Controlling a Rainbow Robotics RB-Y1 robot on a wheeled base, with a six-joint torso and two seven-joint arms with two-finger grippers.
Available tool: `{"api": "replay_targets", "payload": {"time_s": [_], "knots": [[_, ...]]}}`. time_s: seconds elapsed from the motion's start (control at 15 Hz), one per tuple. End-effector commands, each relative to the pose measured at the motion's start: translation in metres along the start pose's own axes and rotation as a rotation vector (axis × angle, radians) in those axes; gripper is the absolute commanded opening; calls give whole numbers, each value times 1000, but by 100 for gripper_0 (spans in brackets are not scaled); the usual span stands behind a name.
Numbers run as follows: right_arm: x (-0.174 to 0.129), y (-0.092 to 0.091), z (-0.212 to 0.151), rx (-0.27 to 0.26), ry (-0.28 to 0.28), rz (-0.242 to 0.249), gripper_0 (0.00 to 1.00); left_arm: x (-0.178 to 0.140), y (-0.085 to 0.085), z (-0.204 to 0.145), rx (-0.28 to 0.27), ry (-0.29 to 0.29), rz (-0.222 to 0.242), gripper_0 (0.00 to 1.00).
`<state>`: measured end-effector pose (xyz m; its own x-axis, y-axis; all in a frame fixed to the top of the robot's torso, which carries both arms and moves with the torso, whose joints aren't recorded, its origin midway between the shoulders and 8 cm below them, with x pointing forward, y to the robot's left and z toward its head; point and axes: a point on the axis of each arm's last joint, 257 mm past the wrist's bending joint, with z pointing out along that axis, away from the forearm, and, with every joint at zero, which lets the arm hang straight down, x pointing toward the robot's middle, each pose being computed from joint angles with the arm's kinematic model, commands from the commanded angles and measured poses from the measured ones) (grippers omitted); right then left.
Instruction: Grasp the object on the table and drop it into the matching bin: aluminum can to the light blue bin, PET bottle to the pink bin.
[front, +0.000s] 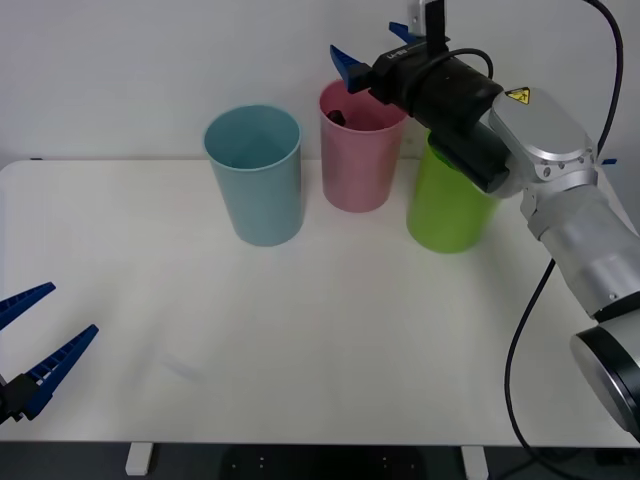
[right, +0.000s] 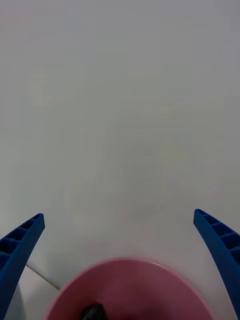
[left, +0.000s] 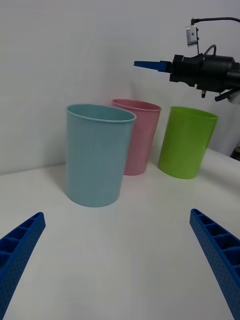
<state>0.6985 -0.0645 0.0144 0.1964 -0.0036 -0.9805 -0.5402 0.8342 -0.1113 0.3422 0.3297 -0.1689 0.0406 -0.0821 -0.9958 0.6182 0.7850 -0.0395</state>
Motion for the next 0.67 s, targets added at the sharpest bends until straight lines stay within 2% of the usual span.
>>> {"api": "replay_targets", "payload": {"time_s": [0.07, 0.47, 0.67], "knots": [[-1, 4, -14, -10, -26, 2, 100, 0, 0, 0, 0, 0, 0, 100], [-8, 16, -60, -55, -77, -35, 100, 0, 0, 0, 0, 0, 0, 100], [-6, 20, -93, -75, -90, -35, 100, 0, 0, 0, 0, 0, 0, 100]]}}
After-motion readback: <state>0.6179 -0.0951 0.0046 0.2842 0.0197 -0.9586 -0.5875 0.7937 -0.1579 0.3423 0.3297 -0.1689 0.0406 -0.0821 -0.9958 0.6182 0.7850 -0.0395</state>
